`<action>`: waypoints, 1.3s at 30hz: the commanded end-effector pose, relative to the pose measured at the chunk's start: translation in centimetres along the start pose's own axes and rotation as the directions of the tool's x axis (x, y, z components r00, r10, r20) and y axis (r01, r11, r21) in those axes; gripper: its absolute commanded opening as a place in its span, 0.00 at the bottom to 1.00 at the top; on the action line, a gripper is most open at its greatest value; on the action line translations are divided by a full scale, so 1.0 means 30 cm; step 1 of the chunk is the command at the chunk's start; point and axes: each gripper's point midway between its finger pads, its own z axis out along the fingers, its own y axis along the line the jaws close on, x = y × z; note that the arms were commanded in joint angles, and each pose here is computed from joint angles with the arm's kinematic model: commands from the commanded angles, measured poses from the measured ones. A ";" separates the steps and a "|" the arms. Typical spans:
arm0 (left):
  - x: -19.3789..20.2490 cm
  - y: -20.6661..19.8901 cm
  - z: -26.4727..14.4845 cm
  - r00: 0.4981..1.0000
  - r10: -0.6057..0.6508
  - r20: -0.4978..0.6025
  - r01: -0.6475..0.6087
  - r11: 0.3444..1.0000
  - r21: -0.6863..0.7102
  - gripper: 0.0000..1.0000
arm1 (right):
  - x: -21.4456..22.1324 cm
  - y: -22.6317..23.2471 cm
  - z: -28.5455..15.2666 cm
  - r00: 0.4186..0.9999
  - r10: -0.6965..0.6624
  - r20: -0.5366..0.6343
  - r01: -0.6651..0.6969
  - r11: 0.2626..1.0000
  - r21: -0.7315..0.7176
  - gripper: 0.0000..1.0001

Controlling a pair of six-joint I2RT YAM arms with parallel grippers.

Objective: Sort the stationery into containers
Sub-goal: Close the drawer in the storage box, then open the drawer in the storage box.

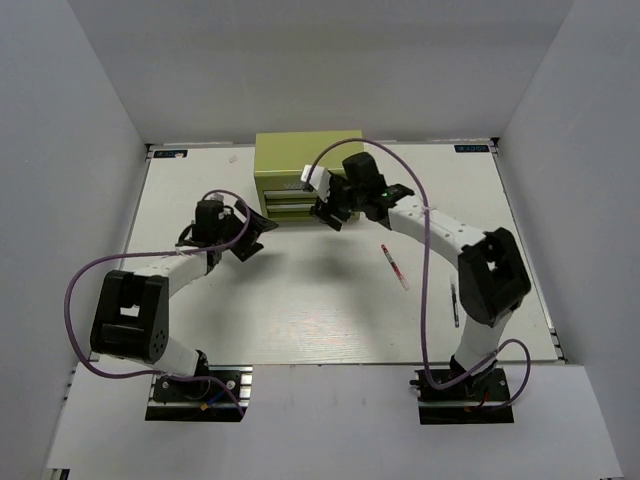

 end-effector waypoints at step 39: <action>-0.010 -0.337 0.418 0.878 -0.373 0.301 0.251 0.893 0.374 0.49 | -0.216 -0.304 -0.215 0.968 0.076 0.239 -0.113 0.983 0.147 0.38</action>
